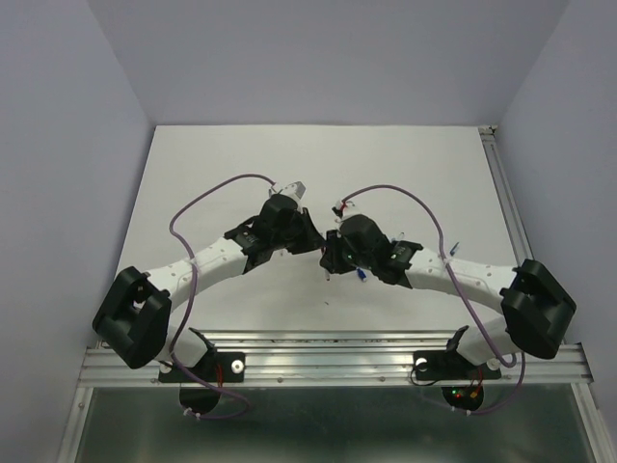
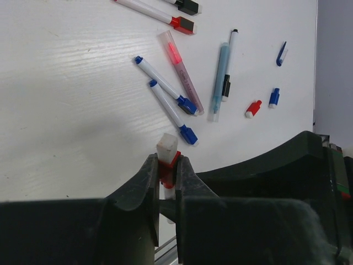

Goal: Open the pen caps

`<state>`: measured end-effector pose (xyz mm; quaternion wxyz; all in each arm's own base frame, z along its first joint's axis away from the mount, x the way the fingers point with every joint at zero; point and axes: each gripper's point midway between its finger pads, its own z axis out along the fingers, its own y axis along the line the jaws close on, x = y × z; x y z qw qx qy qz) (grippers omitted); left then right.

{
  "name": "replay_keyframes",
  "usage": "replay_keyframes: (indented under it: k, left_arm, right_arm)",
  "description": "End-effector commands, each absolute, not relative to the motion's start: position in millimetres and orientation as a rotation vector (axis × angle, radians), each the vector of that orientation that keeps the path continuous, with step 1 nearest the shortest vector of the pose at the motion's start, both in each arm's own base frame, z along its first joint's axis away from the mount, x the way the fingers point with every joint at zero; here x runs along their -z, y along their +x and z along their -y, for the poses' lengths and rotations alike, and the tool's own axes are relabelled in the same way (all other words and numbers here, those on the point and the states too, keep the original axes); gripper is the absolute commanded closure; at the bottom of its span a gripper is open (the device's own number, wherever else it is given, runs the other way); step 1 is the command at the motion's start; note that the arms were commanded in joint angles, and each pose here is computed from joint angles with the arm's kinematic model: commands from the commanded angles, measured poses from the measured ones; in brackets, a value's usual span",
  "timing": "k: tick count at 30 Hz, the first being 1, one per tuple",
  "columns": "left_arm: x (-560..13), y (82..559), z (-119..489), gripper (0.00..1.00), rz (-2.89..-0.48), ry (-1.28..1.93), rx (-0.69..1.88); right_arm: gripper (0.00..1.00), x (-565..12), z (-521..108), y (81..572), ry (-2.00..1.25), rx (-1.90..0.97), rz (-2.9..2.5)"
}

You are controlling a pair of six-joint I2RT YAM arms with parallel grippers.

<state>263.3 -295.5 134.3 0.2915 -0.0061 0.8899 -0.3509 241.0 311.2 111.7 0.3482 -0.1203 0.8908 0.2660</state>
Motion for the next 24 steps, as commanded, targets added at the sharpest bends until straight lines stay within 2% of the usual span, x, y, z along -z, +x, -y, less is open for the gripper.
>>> replay_keyframes:
  k: [1,8,10,11,13,16,19,24]
  left_arm:
    - [-165,277,305,1.0,-2.282,-0.028,0.991]
    - [-165,277,304,1.0,-2.282,-0.041,0.989]
    - [-163,279,303,1.0,-2.283,-0.055,0.977]
    - [-165,281,303,1.0,-2.275,-0.063,0.97]
    - [-167,283,303,1.0,-2.268,-0.065,0.97]
    - [-174,293,299,1.0,-2.234,-0.09,0.932]
    - [-186,324,281,1.0,-2.175,-0.142,0.819]
    - [-244,399,206,1.0,-1.986,-0.349,0.669]
  right_arm:
    - [0.71,-137,-327,263,-0.28,-0.705,-2.217]
    - [0.7,-135,-333,267,-0.284,-0.716,-2.215]
    - [0.82,-136,-334,264,-0.298,-0.73,-2.213]
    - [0.92,-137,-336,263,-0.299,-0.746,-2.212]
    - [0.99,-137,-335,260,-0.308,-0.759,-2.216]
    - [0.99,-133,-332,249,-0.342,-0.784,-2.236]
    - [0.99,-127,-332,223,-0.433,-0.885,-2.274]
    - [0.99,-131,-336,153,-0.594,-1.25,-2.268]
